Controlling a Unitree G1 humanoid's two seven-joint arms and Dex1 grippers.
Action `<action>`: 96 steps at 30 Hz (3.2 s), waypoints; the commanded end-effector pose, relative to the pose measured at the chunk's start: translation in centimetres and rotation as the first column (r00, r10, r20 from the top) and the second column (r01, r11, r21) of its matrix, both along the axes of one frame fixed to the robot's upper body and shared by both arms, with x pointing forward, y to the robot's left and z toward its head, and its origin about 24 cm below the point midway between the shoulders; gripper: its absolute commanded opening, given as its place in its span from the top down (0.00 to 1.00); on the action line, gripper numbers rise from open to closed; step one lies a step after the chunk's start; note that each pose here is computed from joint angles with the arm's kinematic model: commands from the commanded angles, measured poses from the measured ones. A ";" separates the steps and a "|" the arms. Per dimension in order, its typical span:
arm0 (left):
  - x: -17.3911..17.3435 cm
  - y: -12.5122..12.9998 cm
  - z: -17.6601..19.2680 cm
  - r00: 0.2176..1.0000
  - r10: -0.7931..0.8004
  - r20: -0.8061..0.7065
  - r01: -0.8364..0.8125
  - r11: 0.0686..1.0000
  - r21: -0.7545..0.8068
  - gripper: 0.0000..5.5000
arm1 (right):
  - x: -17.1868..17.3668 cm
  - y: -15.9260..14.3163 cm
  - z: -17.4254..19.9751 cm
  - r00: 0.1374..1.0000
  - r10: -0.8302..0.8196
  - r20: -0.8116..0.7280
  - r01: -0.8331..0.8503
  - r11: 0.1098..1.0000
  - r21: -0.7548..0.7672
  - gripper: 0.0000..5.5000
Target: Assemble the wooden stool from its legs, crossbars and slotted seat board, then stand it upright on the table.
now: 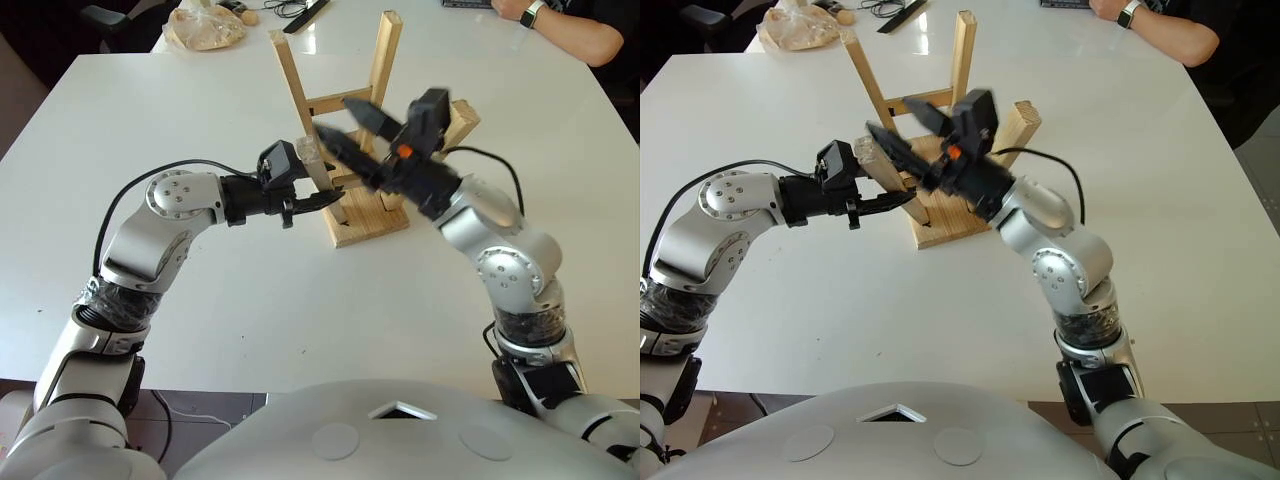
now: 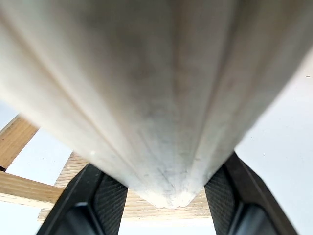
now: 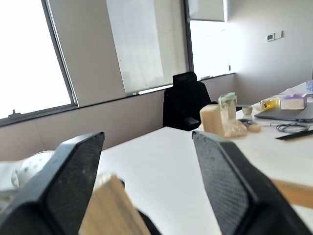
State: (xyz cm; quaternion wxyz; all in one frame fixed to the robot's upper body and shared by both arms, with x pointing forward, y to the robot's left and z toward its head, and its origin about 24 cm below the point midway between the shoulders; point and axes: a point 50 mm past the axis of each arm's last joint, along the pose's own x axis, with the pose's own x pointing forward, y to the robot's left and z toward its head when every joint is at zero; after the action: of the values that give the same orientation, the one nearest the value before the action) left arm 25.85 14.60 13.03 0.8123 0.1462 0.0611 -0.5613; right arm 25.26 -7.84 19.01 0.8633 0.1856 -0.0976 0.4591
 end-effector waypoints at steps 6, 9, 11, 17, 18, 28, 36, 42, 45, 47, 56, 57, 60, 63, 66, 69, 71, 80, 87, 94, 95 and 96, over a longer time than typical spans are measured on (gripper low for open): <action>-1.0 1.3 -3.8 0.986 0.043 -0.164 -0.012 0.983 0.183 0.63 | 1.9 -0.1 -2.4 0.992 -0.124 -0.005 0.122 0.986 -0.114 0.40; -0.9 1.3 -3.7 0.986 0.046 -0.161 -0.015 0.983 0.185 0.63 | 1.3 0.8 -8.2 0.990 -0.124 -0.068 0.097 0.946 -0.310 0.40; -0.8 1.2 -3.7 0.986 0.042 -0.161 -0.011 0.982 0.187 0.63 | 0.3 1.2 -11.8 0.988 -0.087 -0.129 0.021 0.898 -0.440 0.40; -0.4 1.1 -3.7 0.986 0.057 -0.155 -0.026 0.981 0.195 0.63 | 0.1 1.0 -13.3 0.994 -0.055 -0.097 -0.008 0.835 -0.550 0.40; -0.4 1.2 -3.7 0.986 0.061 -0.155 -0.030 0.980 0.195 0.63 | 0.5 1.0 -12.0 0.996 -0.049 -0.071 0.006 0.858 -0.514 0.40; -0.6 1.5 -4.2 0.981 0.088 -0.171 -0.052 0.978 0.203 0.63 | 5.9 -12.5 7.1 0.909 -0.406 0.094 0.368 0.888 0.274 0.40; 0.0 1.4 -3.6 0.985 0.059 -0.160 -0.025 0.978 0.208 0.63 | 9.4 -19.4 -3.1 0.584 -0.758 0.290 0.793 0.455 -0.406 0.40; -0.1 1.1 -3.6 0.986 0.033 -0.166 0.005 0.975 0.221 0.63 | 3.9 -3.6 -4.8 0.926 -0.216 0.310 0.352 0.791 -0.500 0.40; -0.2 -0.8 -3.8 0.987 -0.030 -0.161 0.066 0.973 0.221 0.63 | 0.0 3.9 -2.3 0.967 0.013 0.253 0.083 0.926 -0.368 0.40; -0.2 -2.6 -3.6 0.984 -0.089 -0.154 0.121 0.970 0.210 0.63 | -1.0 6.5 -1.2 0.967 0.081 0.243 0.003 0.945 -0.326 0.40; -0.6 -0.9 -4.6 0.984 -0.001 -0.178 0.043 0.972 0.232 0.63 | 3.9 -4.5 -6.1 0.874 -0.458 0.159 0.471 0.724 -0.504 0.40; -0.7 -0.5 -4.7 0.983 0.019 -0.182 0.024 0.973 0.231 0.63 | 4.2 -7.0 -6.7 0.820 -0.547 0.170 0.544 0.652 -0.529 0.40; -1.1 0.1 -4.9 0.980 0.059 -0.189 -0.015 0.974 0.225 0.63 | 4.1 -13.4 -7.9 0.657 -0.735 0.168 0.679 0.479 -0.556 0.40; -1.4 0.2 -4.9 0.979 0.070 -0.193 -0.026 0.974 0.225 0.63 | 3.8 -17.8 -8.0 0.540 -0.821 0.183 0.744 0.365 -0.560 0.40; -1.3 0.2 -4.8 0.979 0.078 -0.189 -0.034 0.974 0.224 0.63 | 4.0 -20.8 -6.9 0.443 -0.864 0.239 0.798 0.259 -0.544 0.40; -1.1 0.2 -4.5 0.980 0.079 -0.183 -0.037 0.974 0.222 0.63 | 4.5 -21.2 -6.0 0.396 -0.867 0.303 0.829 0.195 -0.524 0.40; -1.0 0.1 -4.4 0.981 0.071 -0.182 -0.029 0.974 0.226 0.63 | 5.5 -17.1 -6.0 0.513 -0.805 0.299 0.795 0.314 -0.519 0.40; -1.4 -5.6 -4.3 0.971 -0.163 -0.176 0.203 0.951 0.235 0.63 | -0.6 8.0 -0.1 0.990 -0.038 -0.138 0.021 0.992 -0.121 0.40; -1.2 -2.2 -5.1 0.980 -0.039 -0.195 0.092 0.959 0.269 0.63 | 3.9 -4.2 -5.9 0.811 -0.572 -0.128 0.494 0.784 -0.377 0.40; -1.0 -0.2 -5.3 0.980 0.056 -0.189 -0.002 0.961 0.276 0.63 | 5.0 -15.7 -2.4 0.581 -0.811 0.067 0.786 0.539 -0.304 0.40; -0.9 -0.3 -5.2 0.981 0.059 -0.186 -0.007 0.962 0.271 0.63 | 5.0 -15.3 0.0 0.599 -0.791 0.124 0.795 0.570 -0.207 0.40; -0.9 -0.4 -5.2 0.981 0.062 -0.184 -0.011 0.964 0.267 0.63 | 4.7 -14.6 2.4 0.620 -0.764 0.178 0.784 0.611 -0.106 0.40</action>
State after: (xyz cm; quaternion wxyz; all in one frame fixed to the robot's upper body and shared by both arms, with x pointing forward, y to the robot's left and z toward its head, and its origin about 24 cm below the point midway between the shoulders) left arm 26.17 12.49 13.59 0.7974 0.1784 0.0603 -0.5734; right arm 29.88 -24.26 15.47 0.9992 0.0005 -0.0392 -0.0034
